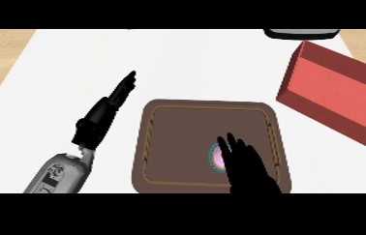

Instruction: Pick the cupcake from the tray and place it in the cardboard box

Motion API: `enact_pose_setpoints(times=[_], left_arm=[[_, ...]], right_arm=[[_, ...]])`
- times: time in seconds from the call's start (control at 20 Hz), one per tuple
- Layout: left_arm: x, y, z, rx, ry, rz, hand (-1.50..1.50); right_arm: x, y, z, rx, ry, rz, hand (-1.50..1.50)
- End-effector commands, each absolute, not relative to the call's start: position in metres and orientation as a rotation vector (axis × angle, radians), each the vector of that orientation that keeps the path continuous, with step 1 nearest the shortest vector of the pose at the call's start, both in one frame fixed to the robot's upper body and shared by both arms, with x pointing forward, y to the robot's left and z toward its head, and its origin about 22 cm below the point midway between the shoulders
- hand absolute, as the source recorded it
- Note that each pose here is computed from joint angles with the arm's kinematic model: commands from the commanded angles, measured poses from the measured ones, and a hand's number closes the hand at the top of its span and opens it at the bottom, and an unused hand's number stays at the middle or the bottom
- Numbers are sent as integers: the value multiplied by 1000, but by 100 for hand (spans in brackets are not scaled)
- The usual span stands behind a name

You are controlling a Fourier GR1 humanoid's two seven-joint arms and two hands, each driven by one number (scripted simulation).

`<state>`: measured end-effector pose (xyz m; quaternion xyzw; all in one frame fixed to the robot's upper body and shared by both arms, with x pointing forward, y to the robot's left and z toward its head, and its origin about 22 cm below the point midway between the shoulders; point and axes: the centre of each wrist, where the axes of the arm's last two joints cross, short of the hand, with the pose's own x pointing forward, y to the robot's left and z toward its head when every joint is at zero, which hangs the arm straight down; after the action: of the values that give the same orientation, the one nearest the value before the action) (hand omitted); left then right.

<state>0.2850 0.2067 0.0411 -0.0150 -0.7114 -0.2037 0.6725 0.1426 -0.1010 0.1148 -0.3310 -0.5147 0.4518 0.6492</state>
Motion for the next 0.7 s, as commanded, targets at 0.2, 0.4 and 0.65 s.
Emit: enact_pose_setpoints(times=[0.2,0.4,0.65], left_arm=[[277,208,46,-40,-1599,-455,0],[285,215,49,-22,-1594,-455,0],[267,220,56,-22,-1617,-454,0]], right_arm=[[165,-87,89,-851,-1076,1014,-150],[173,-56,71,-841,-1039,1055,-150],[166,-70,72,-809,-1001,1057,-150]])
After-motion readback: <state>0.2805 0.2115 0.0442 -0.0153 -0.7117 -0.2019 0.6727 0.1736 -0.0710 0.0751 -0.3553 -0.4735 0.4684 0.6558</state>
